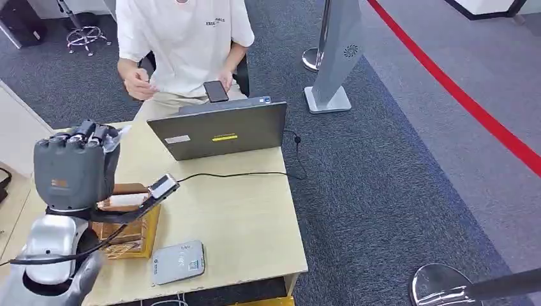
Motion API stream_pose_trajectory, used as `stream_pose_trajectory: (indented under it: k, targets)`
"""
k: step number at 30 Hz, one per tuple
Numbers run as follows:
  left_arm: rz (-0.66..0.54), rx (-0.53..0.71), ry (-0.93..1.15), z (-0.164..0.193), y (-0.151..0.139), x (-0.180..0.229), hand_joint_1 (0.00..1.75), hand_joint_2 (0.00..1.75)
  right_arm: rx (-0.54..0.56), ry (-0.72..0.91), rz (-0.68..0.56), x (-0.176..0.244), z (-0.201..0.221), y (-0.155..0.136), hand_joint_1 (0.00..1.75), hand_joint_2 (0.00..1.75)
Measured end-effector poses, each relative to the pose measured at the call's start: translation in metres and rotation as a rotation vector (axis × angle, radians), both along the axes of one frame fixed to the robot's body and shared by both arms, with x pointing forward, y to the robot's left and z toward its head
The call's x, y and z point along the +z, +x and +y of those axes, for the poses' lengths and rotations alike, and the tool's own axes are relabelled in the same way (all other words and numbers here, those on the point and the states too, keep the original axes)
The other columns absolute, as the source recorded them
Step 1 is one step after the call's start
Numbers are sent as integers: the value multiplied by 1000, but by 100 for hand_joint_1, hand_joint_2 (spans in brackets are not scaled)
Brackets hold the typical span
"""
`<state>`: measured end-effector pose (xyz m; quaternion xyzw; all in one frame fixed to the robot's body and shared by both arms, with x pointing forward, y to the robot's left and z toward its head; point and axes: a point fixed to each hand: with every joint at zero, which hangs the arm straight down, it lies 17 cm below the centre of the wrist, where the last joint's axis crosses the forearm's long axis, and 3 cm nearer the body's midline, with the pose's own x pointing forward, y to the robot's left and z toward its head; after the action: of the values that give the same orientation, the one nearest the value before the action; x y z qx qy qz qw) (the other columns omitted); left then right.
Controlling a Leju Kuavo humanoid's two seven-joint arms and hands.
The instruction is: Pass the card to the sensor for recognition and then transmit it.
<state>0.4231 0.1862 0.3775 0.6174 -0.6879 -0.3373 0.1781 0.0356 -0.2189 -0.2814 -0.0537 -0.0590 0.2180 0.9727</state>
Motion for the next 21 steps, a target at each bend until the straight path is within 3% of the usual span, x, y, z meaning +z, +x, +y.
stream_pose_trajectory:
  k: [12,21]
  targets:
    - [14,249,91,86,61,10,175,175,22,-4,2,0,-2,0,0,175]
    - [81,293,118,107,81,-5,175,175,22,-6,11,0,-3,-2,0,175]
